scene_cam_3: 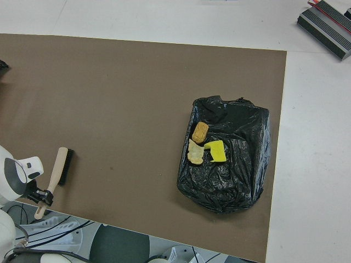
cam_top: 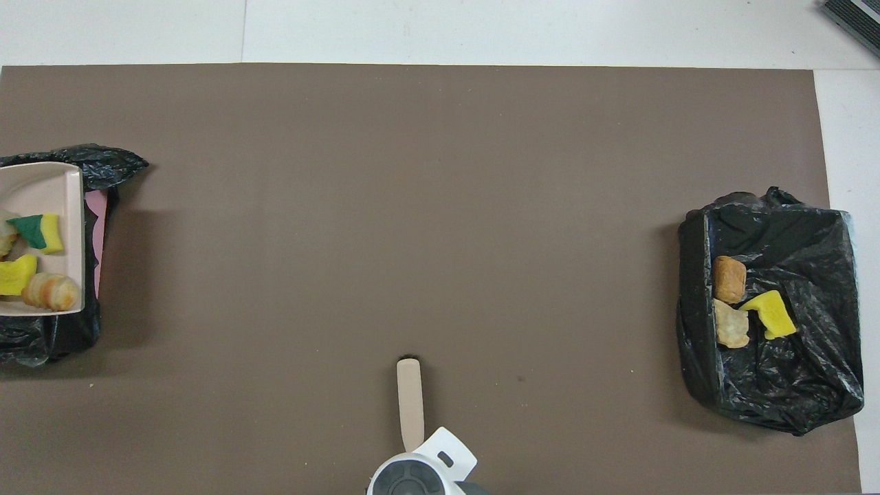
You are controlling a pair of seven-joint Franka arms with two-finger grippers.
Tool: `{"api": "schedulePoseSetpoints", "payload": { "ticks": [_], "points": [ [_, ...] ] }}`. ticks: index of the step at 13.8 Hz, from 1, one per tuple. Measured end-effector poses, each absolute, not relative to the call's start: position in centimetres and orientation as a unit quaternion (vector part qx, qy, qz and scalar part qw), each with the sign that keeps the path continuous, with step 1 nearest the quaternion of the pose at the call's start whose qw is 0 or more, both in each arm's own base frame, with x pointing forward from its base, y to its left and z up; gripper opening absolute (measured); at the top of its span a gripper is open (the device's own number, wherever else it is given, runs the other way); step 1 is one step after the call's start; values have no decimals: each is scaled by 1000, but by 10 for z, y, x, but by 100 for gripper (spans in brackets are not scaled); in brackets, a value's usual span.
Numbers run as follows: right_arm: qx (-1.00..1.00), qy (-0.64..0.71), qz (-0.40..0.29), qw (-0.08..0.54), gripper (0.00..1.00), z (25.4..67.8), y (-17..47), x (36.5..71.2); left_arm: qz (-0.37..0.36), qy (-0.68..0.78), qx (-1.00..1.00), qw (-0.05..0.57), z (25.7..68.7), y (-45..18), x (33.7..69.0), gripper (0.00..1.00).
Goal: Sweep and dump trash in bin
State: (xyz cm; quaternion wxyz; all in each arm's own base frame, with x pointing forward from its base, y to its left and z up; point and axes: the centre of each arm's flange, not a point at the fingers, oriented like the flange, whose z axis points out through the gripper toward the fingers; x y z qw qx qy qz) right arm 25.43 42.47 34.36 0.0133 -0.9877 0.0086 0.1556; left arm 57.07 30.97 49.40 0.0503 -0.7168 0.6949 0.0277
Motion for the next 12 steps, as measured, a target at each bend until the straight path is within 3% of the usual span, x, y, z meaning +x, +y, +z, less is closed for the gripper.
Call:
{"api": "schedulePoseSetpoints", "payload": {
  "ticks": [4, 7, 8, 9, 12],
  "points": [
    [-988, 66, 125, 60, 82, 371, 374, 361, 89, 696, -703, 115, 509, 335, 569, 31],
    [-992, 85, 73, 65, 89, 391, 285, 451, 174, 668, -704, 168, 522, 337, 569, 31],
    [-992, 95, 54, 61, 95, 400, 249, 478, 192, 662, -701, 182, 524, 333, 572, 31],
    [-993, 98, 32, 56, 100, 411, 216, 500, 211, 660, -694, 196, 527, 327, 574, 31],
    [-996, 89, 7, 27, 100, 461, 145, 541, 275, 662, -655, 239, 532, 306, 582, 31]
  ]
}}
